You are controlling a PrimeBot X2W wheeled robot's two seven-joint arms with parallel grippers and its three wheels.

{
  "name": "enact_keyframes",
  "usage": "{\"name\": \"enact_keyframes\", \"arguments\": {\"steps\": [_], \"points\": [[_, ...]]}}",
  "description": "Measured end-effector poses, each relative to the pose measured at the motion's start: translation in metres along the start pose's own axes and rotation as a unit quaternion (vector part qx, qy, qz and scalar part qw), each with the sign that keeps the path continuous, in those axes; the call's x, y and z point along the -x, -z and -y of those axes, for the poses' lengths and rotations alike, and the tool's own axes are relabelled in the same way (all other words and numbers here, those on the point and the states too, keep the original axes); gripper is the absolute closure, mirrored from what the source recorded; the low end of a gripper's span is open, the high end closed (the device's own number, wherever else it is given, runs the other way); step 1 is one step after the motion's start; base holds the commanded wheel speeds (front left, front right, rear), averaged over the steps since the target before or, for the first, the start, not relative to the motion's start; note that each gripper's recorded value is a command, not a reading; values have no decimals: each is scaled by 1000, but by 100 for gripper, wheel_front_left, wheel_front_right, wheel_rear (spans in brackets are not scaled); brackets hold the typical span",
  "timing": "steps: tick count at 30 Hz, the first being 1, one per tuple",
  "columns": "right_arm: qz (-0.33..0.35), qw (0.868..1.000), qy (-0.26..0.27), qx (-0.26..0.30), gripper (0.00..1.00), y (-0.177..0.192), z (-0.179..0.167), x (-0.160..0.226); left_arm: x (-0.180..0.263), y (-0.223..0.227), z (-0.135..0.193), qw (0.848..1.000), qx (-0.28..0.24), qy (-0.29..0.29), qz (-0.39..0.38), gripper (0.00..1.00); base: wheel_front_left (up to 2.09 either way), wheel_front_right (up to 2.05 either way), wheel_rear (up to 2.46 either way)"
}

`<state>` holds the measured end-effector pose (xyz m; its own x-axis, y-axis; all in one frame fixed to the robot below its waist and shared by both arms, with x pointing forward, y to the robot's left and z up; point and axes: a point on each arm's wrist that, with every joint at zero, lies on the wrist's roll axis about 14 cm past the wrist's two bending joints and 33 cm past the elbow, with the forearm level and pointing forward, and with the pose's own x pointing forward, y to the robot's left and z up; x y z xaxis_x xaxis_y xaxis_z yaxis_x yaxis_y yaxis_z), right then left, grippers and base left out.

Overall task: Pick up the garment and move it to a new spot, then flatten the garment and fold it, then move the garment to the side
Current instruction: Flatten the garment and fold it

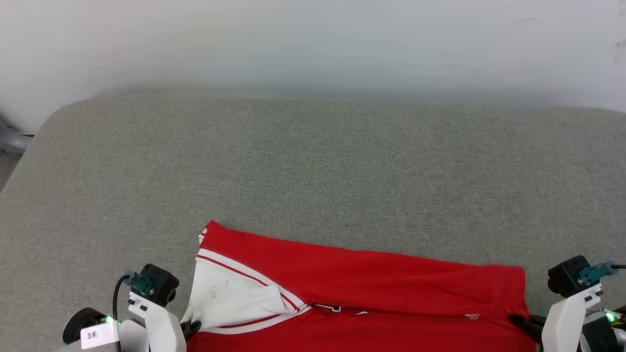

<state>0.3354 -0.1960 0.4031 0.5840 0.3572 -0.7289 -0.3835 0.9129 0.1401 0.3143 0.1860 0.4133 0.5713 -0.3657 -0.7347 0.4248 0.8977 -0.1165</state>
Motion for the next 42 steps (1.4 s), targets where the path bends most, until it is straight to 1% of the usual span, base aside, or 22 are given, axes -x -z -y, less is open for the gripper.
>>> {"name": "enact_keyframes", "arguments": {"steps": [4, 6, 11, 12, 13, 14, 15, 17, 22, 27, 31, 34, 37, 38, 40, 42], "points": [[-19, 1000, 6, 0, 100, 12, 3, -3, -8, 15, 0, 1000, 17, 1, -18, 100, 0, 0, 0], [-29, 1000, 5, -10, 100, 19, 2, -6, -13, 22, 3, 999, 28, 6, -25, 100, 0, 0, 0], [-36, 999, 7, -24, 100, 30, 1, -12, -22, 29, 0, 999, 36, -2, -25, 100, 0, 0, 0], [-34, 999, 7, -27, 79, 30, 0, -13, -22, 30, 0, 999, 37, -4, -24, 100, 0, 0, 0], [-28, 999, 7, -30, 0, 29, -1, -13, -22, 31, 0, 999, 40, -6, -19, 54, 0, 0, 0], [-20, 999, 6, -36, 0, 28, -2, -13, -22, 30, -1, 999, 39, -11, -12, 15, 0, 0, 0], [-11, 999, 6, -42, 0, 26, -3, -12, -22, 29, -2, 999, 38, -16, -4, 0, 0, 0, 0], [7, 999, 7, -43, 0, 22, -4, -9, -20, 23, -2, 999, 30, -22, 13, 0, 0, 0, 0], [60, 997, 13, -40, 0, 3, -2, 3, -10, -4, -6, 995, 24, -46, 90, 0, 0, 0, 0], [115, 993, 22, -29, 0, -25, 2, 20, 6, -36, -15, 981, 11, -87, 176, 0, 0, 0, 0], [138, 990, 35, -16, 0, -43, 10, 32, 17, -52, -20, 966, 9, -117, 229, 0, 0, 0, 0], [136, 989, 49, -1, 0, -50, 17, 38, 26, -61, -27, 955, 8, -147, 259, 0, 0, 0, 0], [116, 991, 64, 13, 0, -50, 25, 40, 33, -70, -32, 943, 8, -173, 283, 0, 0, 0, 0], [105, 992, 68, 15, 0, -48, 27, 39, 37, -76, -34, 937, 9, -184, 297, 0, 0, 0, 0], [76, 994, 75, 22, 0, -43, 32, 38, 49, -94, -37, 920, 4, -204, 335, 0, 0, 0, 0], [45, 996, 76, 25, 0, -35, 33, 35, 59, -102, -41, 904, 1, -228, 360, 0, 0, 0, 0]]}}
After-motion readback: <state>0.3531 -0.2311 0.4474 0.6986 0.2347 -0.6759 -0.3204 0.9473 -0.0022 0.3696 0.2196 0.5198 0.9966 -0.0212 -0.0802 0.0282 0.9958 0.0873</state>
